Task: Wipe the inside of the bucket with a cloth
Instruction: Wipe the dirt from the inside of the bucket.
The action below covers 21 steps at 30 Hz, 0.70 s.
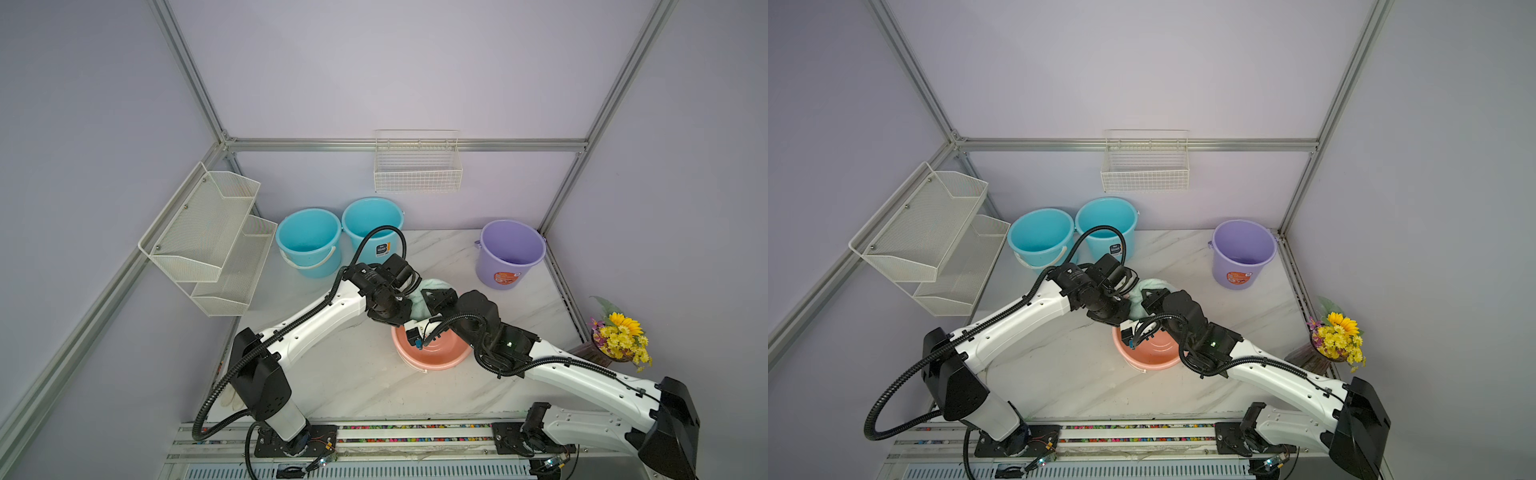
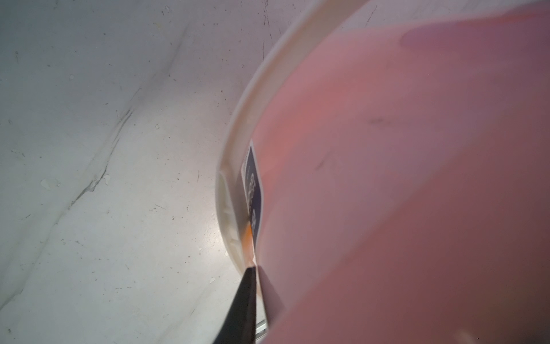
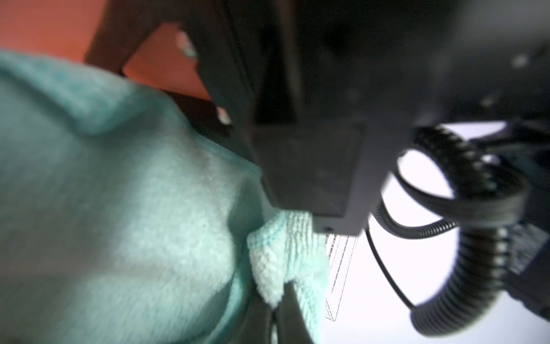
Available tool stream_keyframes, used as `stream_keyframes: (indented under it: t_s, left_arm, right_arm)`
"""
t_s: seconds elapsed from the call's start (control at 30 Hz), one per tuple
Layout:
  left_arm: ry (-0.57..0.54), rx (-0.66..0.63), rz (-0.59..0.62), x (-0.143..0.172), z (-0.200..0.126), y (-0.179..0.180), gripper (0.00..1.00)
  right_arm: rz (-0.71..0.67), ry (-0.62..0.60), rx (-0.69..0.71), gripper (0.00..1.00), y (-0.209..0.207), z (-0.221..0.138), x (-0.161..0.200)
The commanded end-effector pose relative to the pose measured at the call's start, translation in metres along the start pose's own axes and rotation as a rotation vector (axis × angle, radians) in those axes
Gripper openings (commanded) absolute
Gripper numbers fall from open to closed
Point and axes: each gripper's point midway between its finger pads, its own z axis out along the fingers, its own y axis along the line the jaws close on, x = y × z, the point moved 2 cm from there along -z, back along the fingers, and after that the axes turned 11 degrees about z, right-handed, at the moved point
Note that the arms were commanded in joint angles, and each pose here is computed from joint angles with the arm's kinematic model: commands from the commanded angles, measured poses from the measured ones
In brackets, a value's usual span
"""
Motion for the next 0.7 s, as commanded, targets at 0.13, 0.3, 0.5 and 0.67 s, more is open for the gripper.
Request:
stream_keyframes:
  t_s: [0.13, 0.3, 0.5, 0.67]
  left_arm:
    - [-0.086, 0.075, 0.017, -0.014, -0.025, -0.016, 0.0]
    - [-0.089, 0.109, 0.023, -0.016, -0.026, -0.022, 0.0]
    - [-0.102, 0.142, 0.041, -0.014, -0.034, -0.027, 0.0]
    - [-0.11, 0.152, 0.048, -0.013, -0.038, -0.029, 0.0]
  right_arm:
    - [-0.01, 0.029, -0.046, 0.0, 0.028, -0.001, 0.002]
    - [0.023, 0.023, -0.058, 0.0, 0.027, -0.004, 0.0]
    - [0.066, 0.084, -0.139, 0.0, 0.047, 0.027, 0.006]
    - [0.116, 0.093, -0.237, 0.0, 0.077, 0.055, 0.01]
